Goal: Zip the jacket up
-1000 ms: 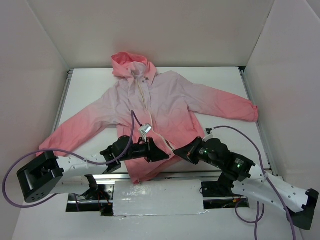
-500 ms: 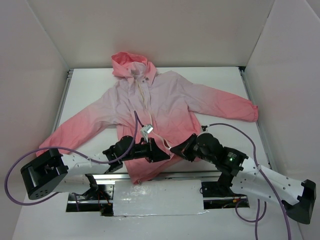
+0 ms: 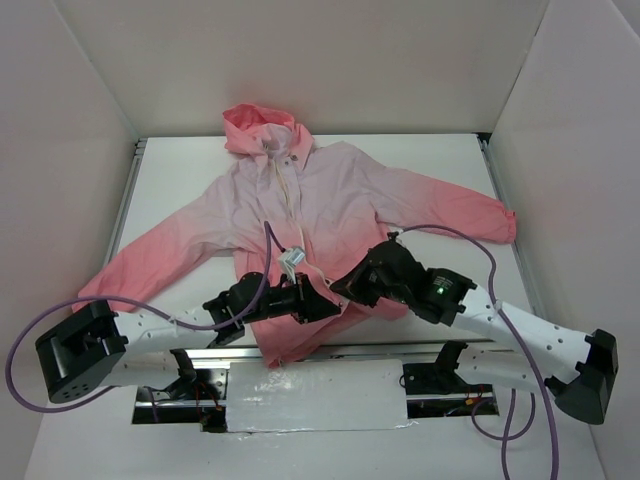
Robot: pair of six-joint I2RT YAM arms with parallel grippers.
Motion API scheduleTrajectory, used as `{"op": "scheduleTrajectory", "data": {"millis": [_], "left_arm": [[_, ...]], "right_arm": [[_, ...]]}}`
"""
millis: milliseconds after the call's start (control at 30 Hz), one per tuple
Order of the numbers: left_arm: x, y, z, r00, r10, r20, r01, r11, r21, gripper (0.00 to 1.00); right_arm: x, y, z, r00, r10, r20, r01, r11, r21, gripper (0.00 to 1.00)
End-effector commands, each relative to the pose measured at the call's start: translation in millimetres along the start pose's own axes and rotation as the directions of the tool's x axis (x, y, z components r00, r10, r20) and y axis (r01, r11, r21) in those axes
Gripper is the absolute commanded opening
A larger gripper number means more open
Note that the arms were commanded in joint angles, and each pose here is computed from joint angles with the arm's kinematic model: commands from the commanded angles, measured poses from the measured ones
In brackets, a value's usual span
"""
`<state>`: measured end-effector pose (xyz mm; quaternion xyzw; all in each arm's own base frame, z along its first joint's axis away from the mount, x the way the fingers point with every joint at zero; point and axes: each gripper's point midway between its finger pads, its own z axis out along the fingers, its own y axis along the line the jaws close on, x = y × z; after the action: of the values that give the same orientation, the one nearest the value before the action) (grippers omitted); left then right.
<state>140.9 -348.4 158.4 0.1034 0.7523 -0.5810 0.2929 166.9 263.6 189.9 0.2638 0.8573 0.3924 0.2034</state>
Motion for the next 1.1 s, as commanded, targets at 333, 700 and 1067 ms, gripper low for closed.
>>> {"op": "scheduleTrajectory", "data": {"millis": [333, 700, 1067], "left_arm": [[43, -12, -33, 0.980, 0.136, -0.144, -0.126, 0.989, 0.074, 0.00], [66, -12, -58, 0.967, 0.136, -0.215, -0.117, 0.988, 0.097, 0.00], [70, -19, -78, 0.959, 0.156, -0.238, -0.140, 0.987, 0.083, 0.00]], "right_arm": [[-28, 36, 31, 1.000, 0.007, 0.027, -0.008, 0.999, 0.044, 0.00], [-63, 63, 91, 0.998, -0.038, 0.056, 0.033, 0.995, 0.090, 0.00], [-125, 58, 166, 0.989, 0.002, 0.145, -0.029, 0.983, 0.184, 0.00]]}}
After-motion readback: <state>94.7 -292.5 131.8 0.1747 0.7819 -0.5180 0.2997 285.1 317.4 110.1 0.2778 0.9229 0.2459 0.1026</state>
